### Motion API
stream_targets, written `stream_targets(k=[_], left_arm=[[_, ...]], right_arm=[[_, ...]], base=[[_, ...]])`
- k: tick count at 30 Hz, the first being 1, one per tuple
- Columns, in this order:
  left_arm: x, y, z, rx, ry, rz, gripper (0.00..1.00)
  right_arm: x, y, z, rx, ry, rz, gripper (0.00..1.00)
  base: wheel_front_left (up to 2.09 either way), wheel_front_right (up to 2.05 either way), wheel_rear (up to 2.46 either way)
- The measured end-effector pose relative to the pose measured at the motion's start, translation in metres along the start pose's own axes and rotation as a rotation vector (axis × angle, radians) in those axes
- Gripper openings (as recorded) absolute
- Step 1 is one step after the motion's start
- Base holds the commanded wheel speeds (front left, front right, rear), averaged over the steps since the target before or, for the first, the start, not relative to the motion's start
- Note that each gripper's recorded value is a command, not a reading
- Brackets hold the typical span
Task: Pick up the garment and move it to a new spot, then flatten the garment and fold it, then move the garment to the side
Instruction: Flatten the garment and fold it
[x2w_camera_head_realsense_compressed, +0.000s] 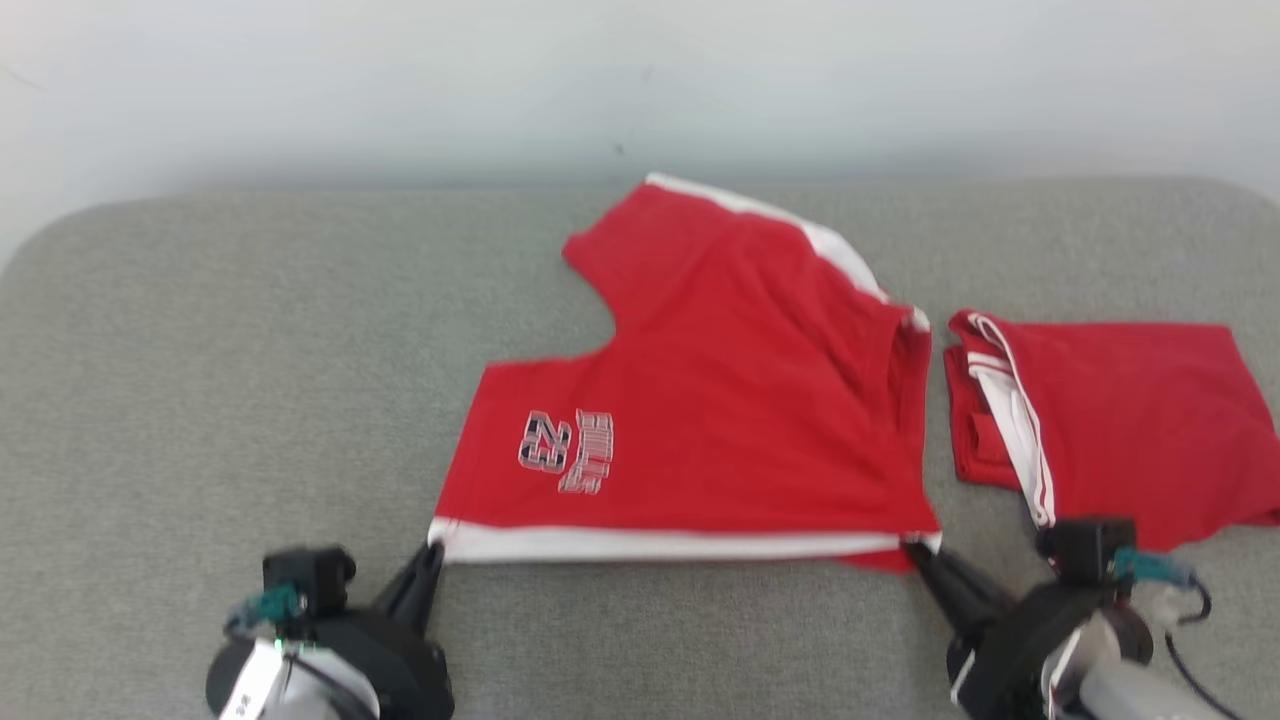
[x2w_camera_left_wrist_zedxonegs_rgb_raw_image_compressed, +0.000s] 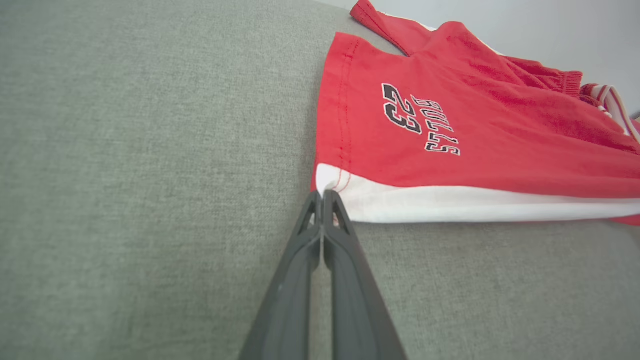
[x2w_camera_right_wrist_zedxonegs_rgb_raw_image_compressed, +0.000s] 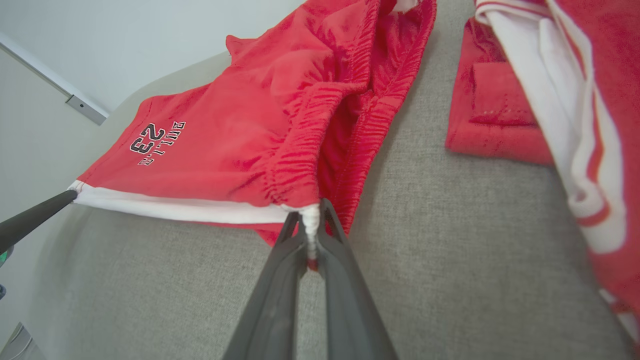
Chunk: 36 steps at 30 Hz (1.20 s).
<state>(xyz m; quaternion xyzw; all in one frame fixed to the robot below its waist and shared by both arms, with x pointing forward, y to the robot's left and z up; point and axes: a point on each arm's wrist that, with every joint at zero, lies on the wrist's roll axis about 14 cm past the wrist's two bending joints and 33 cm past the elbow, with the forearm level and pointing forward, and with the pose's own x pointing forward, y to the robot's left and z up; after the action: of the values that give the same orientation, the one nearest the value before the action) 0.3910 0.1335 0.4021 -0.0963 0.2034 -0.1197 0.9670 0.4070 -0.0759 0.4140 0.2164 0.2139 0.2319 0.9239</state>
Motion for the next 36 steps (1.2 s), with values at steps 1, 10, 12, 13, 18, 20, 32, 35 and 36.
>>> stream_targets(k=[1, 10, 12, 13, 18, 20, 32, 35, 36], left_arm=[[-0.006, 0.001, -0.005, -0.004, 0.004, 0.009, 0.00], [-0.054, 0.006, -0.040, -0.026, 0.031, 0.061, 0.00], [-0.060, 0.004, -0.044, -0.041, 0.030, 0.061, 0.00], [-0.063, 0.004, -0.046, -0.041, 0.030, 0.066, 0.00], [-0.064, -0.001, -0.046, -0.041, 0.023, 0.055, 0.00], [-0.061, -0.005, -0.045, -0.041, 0.025, 0.045, 0.00], [-0.054, -0.009, -0.046, -0.016, 0.055, 0.034, 0.00], [-0.054, -0.008, -0.045, -0.018, 0.059, 0.036, 0.00], [-0.053, -0.008, -0.045, -0.020, 0.059, 0.038, 0.00]], right_arm=[[-0.004, 0.003, -0.005, -0.004, 0.011, 0.007, 0.00], [-0.046, 0.014, -0.044, -0.051, 0.101, 0.034, 0.00], [-0.050, 0.017, -0.044, -0.057, 0.097, 0.041, 0.00], [-0.052, 0.019, -0.043, -0.059, 0.094, 0.046, 0.00], [-0.056, 0.023, -0.041, -0.066, 0.078, 0.054, 0.00], [-0.057, 0.022, -0.044, -0.077, 0.094, 0.054, 0.00], [-0.058, 0.016, -0.049, -0.077, 0.106, 0.034, 0.00], [-0.057, 0.017, -0.050, -0.073, 0.113, 0.037, 0.00], [-0.056, 0.017, -0.051, -0.073, 0.115, 0.037, 0.00]], base=[[0.00, 0.00, 0.00], [0.00, 0.00, 0.00], [0.00, 0.00, 0.00], [0.00, 0.00, 0.00], [0.00, 0.00, 0.00], [0.00, 0.00, 0.00], [0.00, 0.00, 0.00], [0.00, 0.00, 0.00], [0.00, 0.00, 0.00]])
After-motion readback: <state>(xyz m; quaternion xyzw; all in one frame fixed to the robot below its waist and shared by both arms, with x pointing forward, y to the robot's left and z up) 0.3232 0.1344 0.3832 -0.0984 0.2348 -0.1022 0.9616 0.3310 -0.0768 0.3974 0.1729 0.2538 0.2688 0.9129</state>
